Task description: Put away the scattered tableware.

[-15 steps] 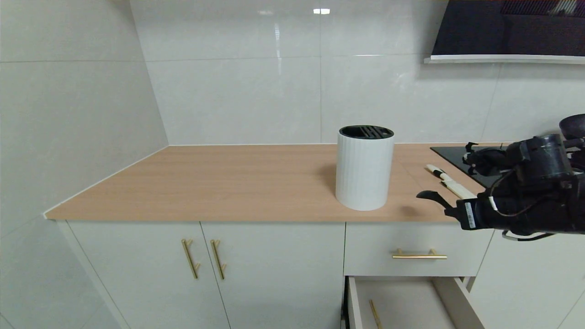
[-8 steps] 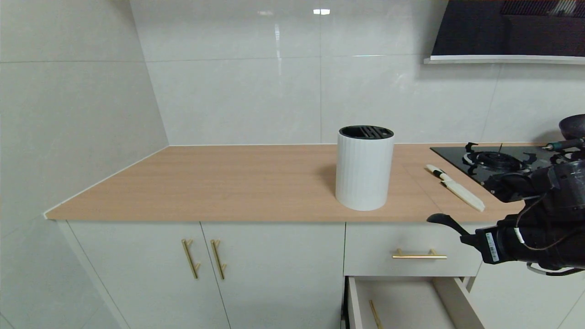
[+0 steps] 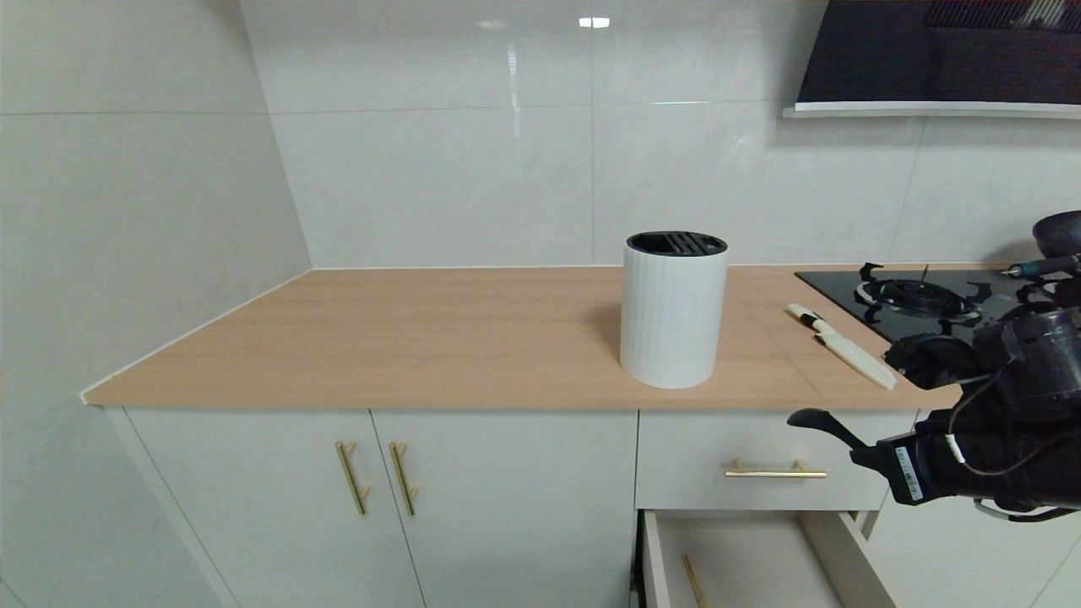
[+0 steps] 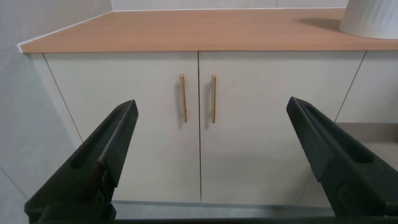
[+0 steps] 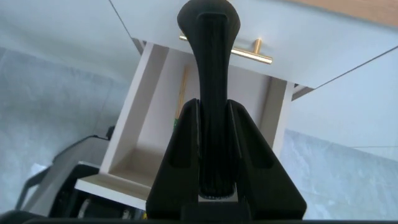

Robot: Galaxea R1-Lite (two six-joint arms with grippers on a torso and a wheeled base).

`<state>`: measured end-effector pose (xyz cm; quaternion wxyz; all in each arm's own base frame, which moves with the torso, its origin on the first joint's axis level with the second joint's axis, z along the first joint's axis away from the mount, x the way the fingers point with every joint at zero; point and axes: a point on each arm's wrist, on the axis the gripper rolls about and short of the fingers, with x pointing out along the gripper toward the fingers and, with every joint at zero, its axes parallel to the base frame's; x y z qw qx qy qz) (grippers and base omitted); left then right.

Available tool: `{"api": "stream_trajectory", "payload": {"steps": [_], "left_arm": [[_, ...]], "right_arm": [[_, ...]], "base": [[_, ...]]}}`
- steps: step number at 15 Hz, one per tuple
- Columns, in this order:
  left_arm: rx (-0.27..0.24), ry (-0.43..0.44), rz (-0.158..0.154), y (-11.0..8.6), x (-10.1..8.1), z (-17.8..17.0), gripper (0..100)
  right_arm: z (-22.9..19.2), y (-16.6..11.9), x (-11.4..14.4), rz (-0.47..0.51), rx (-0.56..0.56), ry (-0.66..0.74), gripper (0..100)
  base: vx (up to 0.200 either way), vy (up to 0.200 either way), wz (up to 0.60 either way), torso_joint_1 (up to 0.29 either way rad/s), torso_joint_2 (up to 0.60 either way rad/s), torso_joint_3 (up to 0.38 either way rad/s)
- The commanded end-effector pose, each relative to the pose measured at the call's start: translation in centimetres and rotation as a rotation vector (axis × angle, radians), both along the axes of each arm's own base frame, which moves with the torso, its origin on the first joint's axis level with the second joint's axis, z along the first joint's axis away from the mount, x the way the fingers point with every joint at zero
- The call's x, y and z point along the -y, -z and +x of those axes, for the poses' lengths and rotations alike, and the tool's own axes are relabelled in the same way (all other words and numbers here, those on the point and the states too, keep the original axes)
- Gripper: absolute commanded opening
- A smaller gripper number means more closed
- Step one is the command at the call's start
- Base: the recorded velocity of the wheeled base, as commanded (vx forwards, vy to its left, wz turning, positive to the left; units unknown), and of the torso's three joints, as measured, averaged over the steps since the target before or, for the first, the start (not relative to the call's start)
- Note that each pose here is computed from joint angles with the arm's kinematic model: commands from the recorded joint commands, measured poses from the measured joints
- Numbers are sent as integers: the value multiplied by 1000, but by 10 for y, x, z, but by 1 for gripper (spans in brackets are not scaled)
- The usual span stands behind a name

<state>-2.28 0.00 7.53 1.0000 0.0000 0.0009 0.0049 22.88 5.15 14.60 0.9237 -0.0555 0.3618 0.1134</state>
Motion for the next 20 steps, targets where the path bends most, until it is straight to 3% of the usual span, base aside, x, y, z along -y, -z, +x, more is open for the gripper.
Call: {"api": "stream_trajectory", "payload": {"steps": [1, 15, 20], "left_arm": [[0, -1, 0, 0, 0, 0, 100], [0, -1, 0, 0, 0, 0, 100], [0, -1, 0, 0, 0, 0, 100]], "right_arm": [[1, 5, -4, -7, -21, -16, 0], [2, 17, -9, -22, -67, -34, 0], [3, 19, -9, -26, -77, -33, 0]], "base": [[0, 0, 0, -115, 261, 149], [0, 0, 0, -173, 460, 281], [0, 0, 0, -46, 257, 166]]}}
